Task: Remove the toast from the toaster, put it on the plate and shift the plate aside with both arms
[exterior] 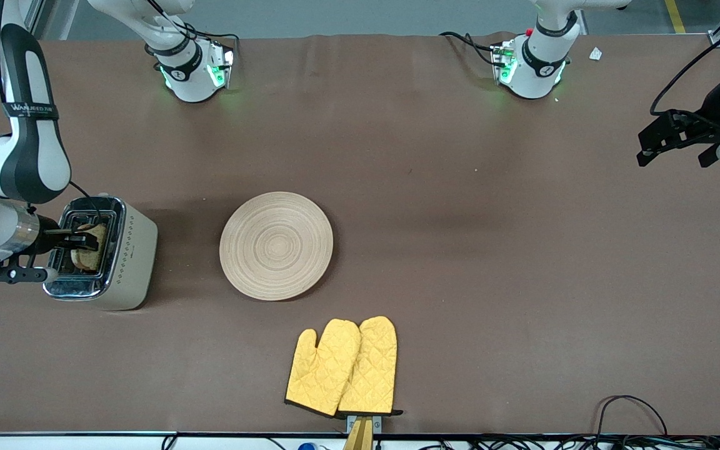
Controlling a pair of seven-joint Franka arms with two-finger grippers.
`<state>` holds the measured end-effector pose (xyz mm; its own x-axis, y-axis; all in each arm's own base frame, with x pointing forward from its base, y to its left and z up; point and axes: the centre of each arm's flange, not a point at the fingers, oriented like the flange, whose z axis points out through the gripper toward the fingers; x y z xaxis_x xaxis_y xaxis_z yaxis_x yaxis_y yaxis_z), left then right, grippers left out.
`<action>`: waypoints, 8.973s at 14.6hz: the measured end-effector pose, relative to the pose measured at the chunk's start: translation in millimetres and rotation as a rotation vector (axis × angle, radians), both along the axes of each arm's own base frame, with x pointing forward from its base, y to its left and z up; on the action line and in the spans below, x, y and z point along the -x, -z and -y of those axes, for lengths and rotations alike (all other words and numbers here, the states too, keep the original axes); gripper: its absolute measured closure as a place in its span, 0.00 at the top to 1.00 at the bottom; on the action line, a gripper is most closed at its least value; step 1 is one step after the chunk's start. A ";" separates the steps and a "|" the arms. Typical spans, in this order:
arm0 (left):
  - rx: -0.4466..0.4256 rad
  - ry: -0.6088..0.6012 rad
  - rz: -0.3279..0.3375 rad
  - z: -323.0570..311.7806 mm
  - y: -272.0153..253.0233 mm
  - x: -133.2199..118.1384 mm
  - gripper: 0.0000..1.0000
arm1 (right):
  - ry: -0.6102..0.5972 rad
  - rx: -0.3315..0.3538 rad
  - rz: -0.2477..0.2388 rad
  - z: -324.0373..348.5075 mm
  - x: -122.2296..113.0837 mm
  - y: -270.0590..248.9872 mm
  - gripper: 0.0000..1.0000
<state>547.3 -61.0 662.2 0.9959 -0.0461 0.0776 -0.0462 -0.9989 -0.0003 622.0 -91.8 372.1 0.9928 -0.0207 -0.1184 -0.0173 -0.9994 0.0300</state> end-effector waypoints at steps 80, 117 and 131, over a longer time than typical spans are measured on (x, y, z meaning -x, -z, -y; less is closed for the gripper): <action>0.923 0.026 -0.212 355.2 478.4 -74.9 0.10 | -0.074 -0.061 0.146 -41.0 46.4 -241.4 1.00; 0.199 0.272 -0.108 -31.6 148.0 -169.1 1.00 | -0.100 -0.066 0.127 -51.8 47.6 -239.8 1.00; 0.059 0.053 -0.008 -4.7 32.5 -40.9 1.00 | -0.100 -0.066 0.127 -51.7 47.6 -239.9 1.00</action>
<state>588.1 -56.3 629.6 0.9927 -0.0947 0.0741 -0.0992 -0.9933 0.0588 574.5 -40.1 611.9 0.9965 0.0829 0.0106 0.0832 -0.9960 -0.0317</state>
